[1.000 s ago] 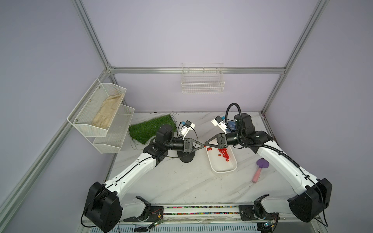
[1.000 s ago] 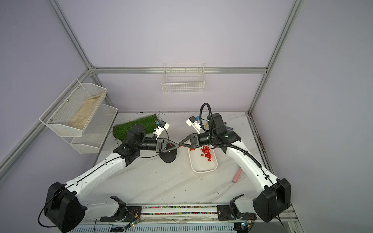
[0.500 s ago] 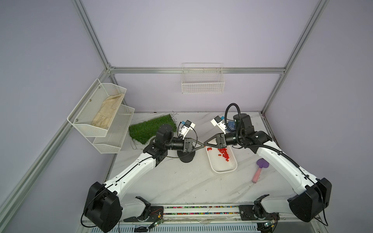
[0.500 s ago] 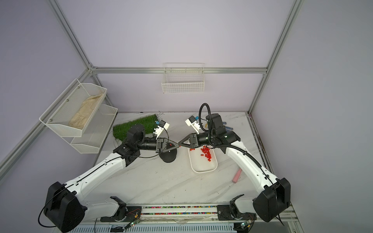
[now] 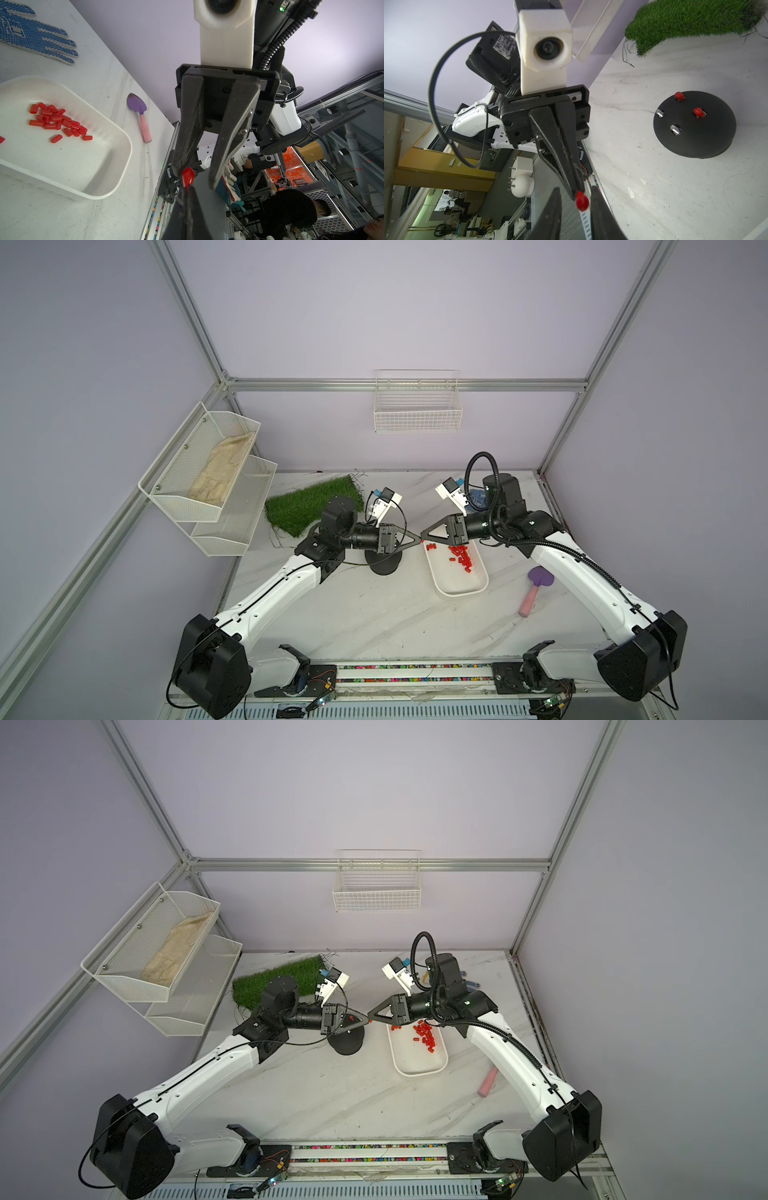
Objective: Cover the protruding screws with screw protection sleeves
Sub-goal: Pick up the screw protection sleeve from the storage box.
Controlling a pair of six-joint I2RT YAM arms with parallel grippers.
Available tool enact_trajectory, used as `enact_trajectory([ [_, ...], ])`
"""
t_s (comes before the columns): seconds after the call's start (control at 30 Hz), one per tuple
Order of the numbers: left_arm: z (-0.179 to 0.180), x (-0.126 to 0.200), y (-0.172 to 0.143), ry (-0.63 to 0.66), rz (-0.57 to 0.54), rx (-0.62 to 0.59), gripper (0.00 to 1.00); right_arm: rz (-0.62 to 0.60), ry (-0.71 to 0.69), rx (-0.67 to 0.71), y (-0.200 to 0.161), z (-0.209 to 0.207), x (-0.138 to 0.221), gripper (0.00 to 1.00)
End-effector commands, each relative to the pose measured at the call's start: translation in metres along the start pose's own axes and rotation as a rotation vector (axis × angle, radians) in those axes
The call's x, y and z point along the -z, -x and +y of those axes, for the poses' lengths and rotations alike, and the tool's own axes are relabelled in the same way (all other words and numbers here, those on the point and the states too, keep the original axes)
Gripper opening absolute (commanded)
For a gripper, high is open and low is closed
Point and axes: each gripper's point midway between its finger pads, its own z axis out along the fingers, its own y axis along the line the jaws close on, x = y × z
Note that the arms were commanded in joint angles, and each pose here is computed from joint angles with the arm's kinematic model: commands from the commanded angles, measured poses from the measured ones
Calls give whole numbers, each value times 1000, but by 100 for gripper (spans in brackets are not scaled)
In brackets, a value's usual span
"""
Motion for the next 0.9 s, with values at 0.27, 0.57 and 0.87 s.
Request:
enact_trajectory([
  [0.27, -18, 4, 10, -32, -22, -68, 0, -20, 20, 51, 4, 12, 6, 20],
  [0.57, -20, 5, 12, -32, -27, -75, 0, -17, -4, 48, 3, 6, 6, 15],
  [0.87, -22, 5, 14, -30, -32, -79, 0, -17, -29, 53, 3, 1, 6, 12],
])
